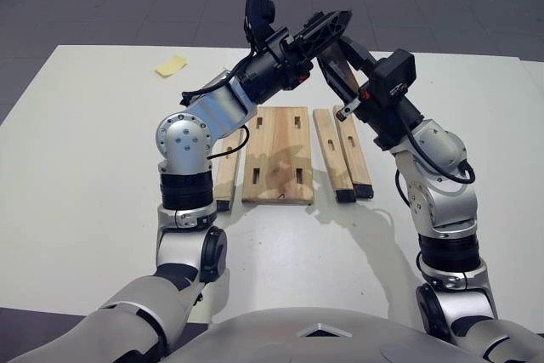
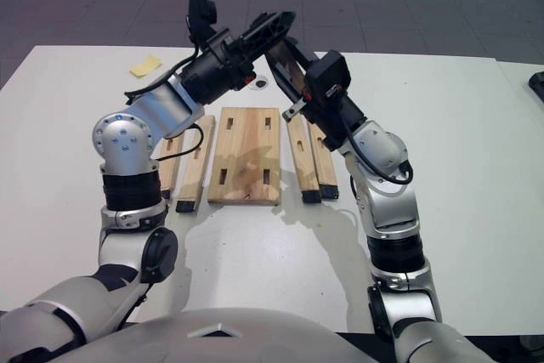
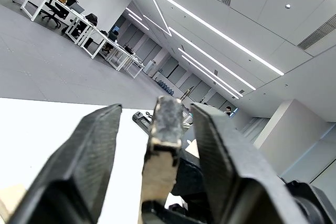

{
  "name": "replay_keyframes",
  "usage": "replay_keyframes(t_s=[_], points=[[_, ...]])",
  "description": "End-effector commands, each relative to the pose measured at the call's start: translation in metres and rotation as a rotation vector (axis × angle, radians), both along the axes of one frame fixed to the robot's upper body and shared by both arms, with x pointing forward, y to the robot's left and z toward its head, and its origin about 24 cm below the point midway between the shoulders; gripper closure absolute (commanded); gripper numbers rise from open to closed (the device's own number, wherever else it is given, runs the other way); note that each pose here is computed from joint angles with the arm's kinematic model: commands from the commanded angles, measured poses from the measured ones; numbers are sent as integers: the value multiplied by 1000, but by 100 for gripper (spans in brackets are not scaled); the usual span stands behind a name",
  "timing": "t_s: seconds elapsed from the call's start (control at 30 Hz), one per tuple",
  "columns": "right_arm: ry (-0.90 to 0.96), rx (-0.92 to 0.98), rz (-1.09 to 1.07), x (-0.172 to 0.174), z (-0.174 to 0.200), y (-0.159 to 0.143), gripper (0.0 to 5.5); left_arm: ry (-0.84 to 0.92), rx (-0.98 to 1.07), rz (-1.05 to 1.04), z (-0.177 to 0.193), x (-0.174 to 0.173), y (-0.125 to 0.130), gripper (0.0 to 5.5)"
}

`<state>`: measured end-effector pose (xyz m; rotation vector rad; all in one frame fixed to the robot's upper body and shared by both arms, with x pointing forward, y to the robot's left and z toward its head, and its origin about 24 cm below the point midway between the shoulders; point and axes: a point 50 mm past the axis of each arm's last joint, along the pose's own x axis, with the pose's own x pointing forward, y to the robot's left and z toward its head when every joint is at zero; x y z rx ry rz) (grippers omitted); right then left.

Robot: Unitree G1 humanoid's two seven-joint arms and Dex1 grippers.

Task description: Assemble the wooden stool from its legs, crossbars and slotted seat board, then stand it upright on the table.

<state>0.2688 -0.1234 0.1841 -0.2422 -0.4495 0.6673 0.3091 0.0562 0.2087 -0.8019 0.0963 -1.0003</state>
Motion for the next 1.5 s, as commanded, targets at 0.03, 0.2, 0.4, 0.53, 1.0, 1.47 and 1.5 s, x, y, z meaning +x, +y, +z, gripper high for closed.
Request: replay_keyframes(t_s=[0.03, 0.2, 0.4, 0.53, 1.0, 1.47, 1.5], points=[[-5, -2, -5, 0, 0, 0, 424, -2, 6, 13, -2, -1, 0, 392], [3, -1, -19, 1, -1, -1, 424, -9, -8, 7, -3, -2, 0, 466], [20, -5, -50, 5, -5, -4, 424, -22, -24, 6, -5, -2, 2, 502], [48, -22, -80, 8, -12, -7, 424, -44, 3, 31, -9, -1, 3, 504], [170, -183, -80, 5, -43, -11, 244, -101, 94, 173, -17, 5, 9, 507], [118, 88, -826, 43, -31, -82, 24, -267, 630, 961, -59, -7, 128, 507], [114, 117, -847, 42, -31, -81, 12, -233, 647, 960, -66, -11, 130, 507]])
